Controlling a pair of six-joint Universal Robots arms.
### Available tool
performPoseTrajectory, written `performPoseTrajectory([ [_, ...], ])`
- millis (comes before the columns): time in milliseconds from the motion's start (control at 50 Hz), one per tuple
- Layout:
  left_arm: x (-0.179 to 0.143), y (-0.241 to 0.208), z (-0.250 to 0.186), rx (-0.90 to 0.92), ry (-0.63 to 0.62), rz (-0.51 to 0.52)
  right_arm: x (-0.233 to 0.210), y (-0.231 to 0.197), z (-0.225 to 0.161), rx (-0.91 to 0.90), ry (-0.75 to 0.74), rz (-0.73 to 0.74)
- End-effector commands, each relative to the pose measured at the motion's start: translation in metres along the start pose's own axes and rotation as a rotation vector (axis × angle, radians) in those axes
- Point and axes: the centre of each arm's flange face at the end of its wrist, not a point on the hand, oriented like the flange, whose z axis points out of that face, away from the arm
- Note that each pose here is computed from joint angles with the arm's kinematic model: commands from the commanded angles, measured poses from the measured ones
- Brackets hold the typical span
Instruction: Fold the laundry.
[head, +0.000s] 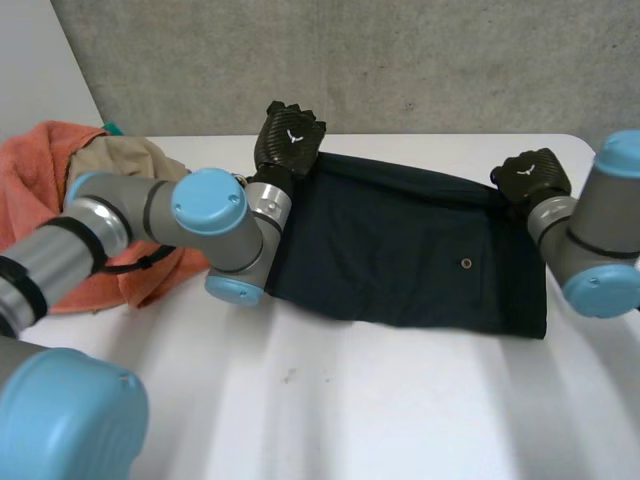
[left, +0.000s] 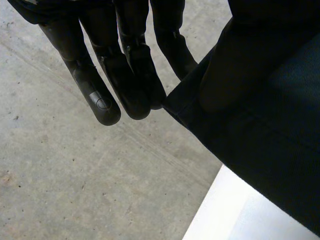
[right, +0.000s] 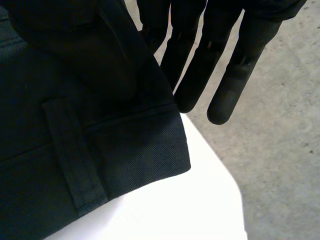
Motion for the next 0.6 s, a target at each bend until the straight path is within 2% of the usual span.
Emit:
performPoseTrajectory([
  [20,0.017,0.02,0.003,0.025,-0.001,-0.018,-0.027,0.015,0.023,0.04,0.011,-0.009],
  [140,0.016,0.014,-0.002,0.059,-0.056,-0.027,-0.011,-0.012,0.009,0.075,0.043,0.025],
  [260,-0.023,-0.027,-0.016,0.06,-0.08,-0.042,0.005,-0.026,-0.051,-0.061,-0.06,0.112],
  [400,-0.034,-0.046,-0.052,0.0,-0.033,-0.119,0.004,0.014,-0.092,-0.331,-0.204,0.289],
  [500,-0.032,-0.043,-0.073,-0.053,0.0,-0.163,-0.008,0.035,-0.101,-0.356,-0.262,0.32],
  [600,-0.026,-0.039,-0.086,-0.089,0.023,-0.197,-0.012,0.041,-0.097,-0.297,-0.235,0.309],
])
